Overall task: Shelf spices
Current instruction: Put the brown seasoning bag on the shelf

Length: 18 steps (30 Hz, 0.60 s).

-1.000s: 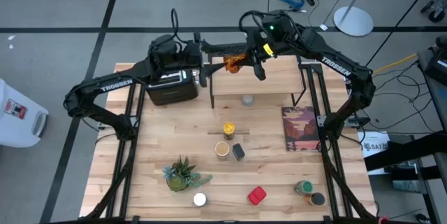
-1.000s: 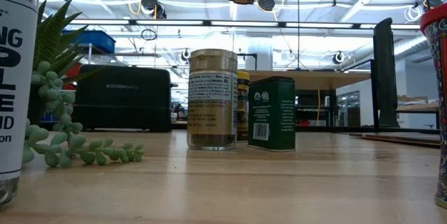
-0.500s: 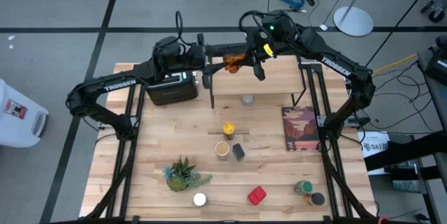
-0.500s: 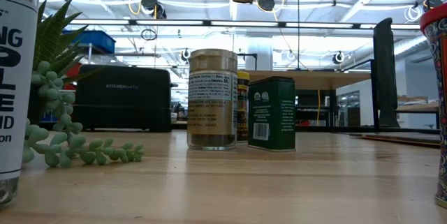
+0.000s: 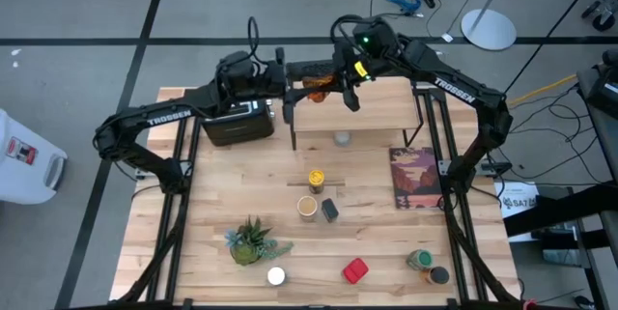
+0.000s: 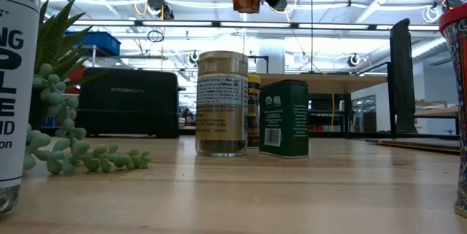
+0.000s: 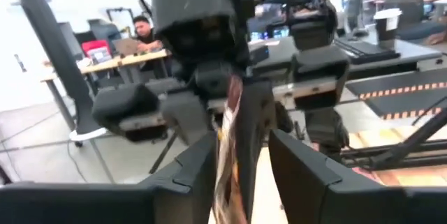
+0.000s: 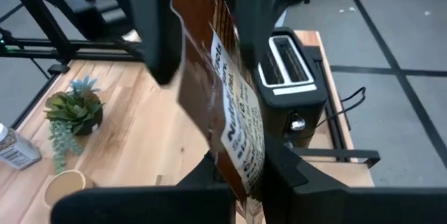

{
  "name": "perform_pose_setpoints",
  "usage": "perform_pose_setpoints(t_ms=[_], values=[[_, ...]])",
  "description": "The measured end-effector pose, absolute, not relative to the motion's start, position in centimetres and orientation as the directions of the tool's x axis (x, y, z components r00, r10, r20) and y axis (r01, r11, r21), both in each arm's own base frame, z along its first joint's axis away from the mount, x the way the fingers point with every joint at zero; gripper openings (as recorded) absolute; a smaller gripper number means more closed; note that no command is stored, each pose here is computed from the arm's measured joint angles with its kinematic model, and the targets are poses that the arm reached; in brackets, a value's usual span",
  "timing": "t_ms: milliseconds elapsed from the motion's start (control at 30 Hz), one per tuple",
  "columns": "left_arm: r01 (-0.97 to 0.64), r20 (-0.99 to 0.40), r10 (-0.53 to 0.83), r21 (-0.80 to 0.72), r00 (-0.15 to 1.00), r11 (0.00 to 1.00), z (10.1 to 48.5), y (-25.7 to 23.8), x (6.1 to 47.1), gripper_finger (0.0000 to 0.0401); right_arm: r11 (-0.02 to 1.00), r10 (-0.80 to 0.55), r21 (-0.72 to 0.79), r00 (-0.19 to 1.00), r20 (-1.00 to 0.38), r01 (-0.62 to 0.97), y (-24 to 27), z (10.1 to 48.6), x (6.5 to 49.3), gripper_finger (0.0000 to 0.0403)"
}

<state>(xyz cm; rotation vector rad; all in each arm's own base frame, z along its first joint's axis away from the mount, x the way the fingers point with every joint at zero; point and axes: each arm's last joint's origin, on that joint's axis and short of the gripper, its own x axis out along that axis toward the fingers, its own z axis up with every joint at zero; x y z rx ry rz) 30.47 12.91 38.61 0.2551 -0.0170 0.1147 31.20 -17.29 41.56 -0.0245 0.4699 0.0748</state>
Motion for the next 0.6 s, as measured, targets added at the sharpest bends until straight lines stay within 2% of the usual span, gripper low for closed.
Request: perform_pose_setpoints(t_ms=[300,533,600], values=[[-0.121,0.034,0.116,0.279,0.993,0.953,38.63,12.98,30.44,0.0113,0.997,0.064,-0.017,0.894,-0.444,-0.080,-17.32,41.65,31.25,0.0019],[-0.106,0.034,0.100,0.302,0.994,0.947,38.64,12.98,30.42,0.0023,0.997,0.063,-0.014,0.894,-0.444,-0.078,-17.48,41.64,31.14,0.0019],[-0.107,0.037,0.100,0.304,0.994,0.947,38.67,12.98,30.42,0.0009,0.997,0.063,-0.013,0.894,-0.443,-0.076,-17.59,41.65,31.08,0.0019]])
